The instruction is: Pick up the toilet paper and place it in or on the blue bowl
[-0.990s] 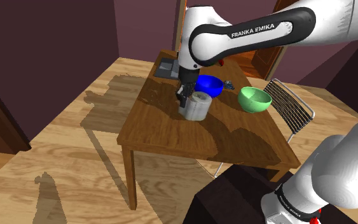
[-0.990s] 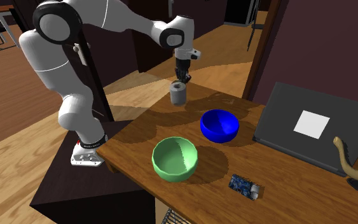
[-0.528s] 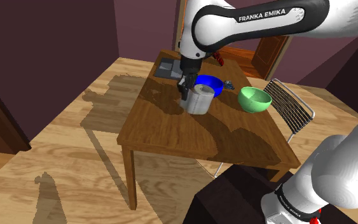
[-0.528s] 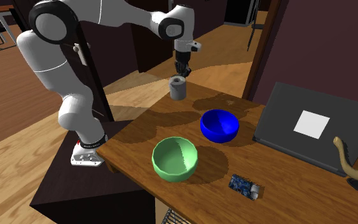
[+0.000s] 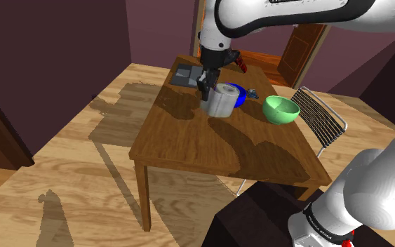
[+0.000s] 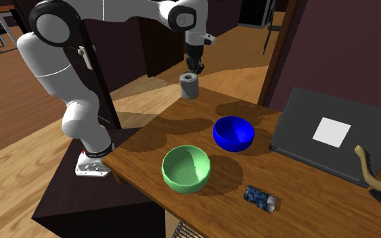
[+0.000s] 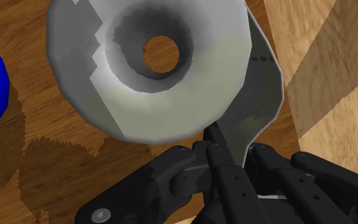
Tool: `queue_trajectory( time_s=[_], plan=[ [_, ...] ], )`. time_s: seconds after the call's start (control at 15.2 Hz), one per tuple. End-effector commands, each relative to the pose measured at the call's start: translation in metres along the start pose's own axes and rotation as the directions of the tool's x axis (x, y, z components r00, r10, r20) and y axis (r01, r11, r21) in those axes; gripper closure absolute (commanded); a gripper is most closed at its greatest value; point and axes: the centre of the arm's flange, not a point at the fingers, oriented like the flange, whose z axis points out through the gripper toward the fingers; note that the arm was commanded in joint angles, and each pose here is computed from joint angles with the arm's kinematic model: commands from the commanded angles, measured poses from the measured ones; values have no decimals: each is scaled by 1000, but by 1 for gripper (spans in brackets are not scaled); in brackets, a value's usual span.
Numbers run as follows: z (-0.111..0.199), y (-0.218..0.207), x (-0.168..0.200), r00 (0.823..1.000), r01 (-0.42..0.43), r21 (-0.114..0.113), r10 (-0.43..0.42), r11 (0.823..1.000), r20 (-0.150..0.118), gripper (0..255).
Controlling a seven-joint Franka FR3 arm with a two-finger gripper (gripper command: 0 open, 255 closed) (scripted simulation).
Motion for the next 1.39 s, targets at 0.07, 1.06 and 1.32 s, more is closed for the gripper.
queue_trajectory(
  time_s=[0.07,1.06,1.32],
  plan=[
    [-17,1,-1,1000,0,0,0,1000,0,255],
    [-48,144,15,1000,0,0,0,1000,0,255],
    [-53,197,20,1000,0,0,0,1000,0,255]
  ],
)
